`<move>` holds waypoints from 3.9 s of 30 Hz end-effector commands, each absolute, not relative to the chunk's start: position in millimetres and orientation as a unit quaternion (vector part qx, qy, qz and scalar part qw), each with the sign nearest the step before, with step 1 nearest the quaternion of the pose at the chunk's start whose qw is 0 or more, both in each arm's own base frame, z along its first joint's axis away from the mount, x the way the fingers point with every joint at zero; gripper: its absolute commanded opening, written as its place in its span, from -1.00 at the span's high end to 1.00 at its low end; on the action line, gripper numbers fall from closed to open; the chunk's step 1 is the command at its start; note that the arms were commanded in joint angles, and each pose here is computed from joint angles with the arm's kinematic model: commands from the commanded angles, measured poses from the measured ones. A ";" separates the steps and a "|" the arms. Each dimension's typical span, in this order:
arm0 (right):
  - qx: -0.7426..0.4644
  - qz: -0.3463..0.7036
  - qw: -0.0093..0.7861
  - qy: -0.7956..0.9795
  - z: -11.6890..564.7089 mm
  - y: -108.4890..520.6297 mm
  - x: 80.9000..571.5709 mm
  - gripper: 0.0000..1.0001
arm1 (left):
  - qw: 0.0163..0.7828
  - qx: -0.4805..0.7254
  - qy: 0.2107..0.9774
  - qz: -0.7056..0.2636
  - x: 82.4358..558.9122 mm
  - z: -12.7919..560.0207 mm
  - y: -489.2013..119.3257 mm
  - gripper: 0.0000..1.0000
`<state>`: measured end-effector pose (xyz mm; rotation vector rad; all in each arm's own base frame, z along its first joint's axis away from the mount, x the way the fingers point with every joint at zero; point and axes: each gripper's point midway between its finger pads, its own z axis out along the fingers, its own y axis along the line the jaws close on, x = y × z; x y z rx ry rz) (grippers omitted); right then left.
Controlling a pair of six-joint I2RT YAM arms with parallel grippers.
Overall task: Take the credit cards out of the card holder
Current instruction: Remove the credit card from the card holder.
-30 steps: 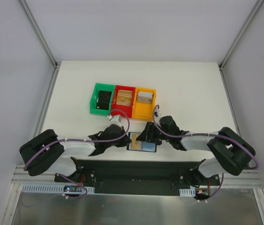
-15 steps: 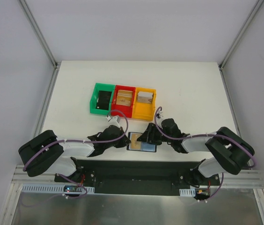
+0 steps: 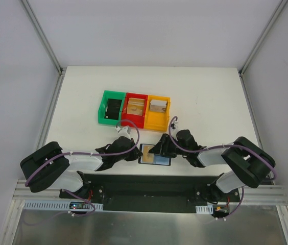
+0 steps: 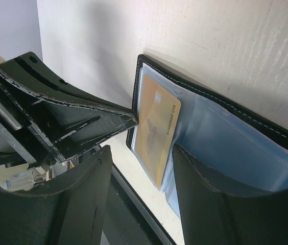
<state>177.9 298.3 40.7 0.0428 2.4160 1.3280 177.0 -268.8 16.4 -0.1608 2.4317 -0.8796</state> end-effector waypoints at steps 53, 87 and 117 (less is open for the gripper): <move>0.017 0.567 0.181 0.803 70.4 322.5 182.9 0.03 | 0.244 -0.037 0.914 -0.322 165.2 3.7 -274.7 1.00; 0.028 0.566 0.191 0.802 71.9 304.1 182.6 0.58 | 0.258 -0.059 0.919 -0.294 167.7 -2.5 -258.1 1.00; 0.034 0.563 0.194 0.803 69.1 292.3 181.5 0.56 | 0.256 -0.069 0.919 -0.291 167.2 -7.0 -255.3 1.00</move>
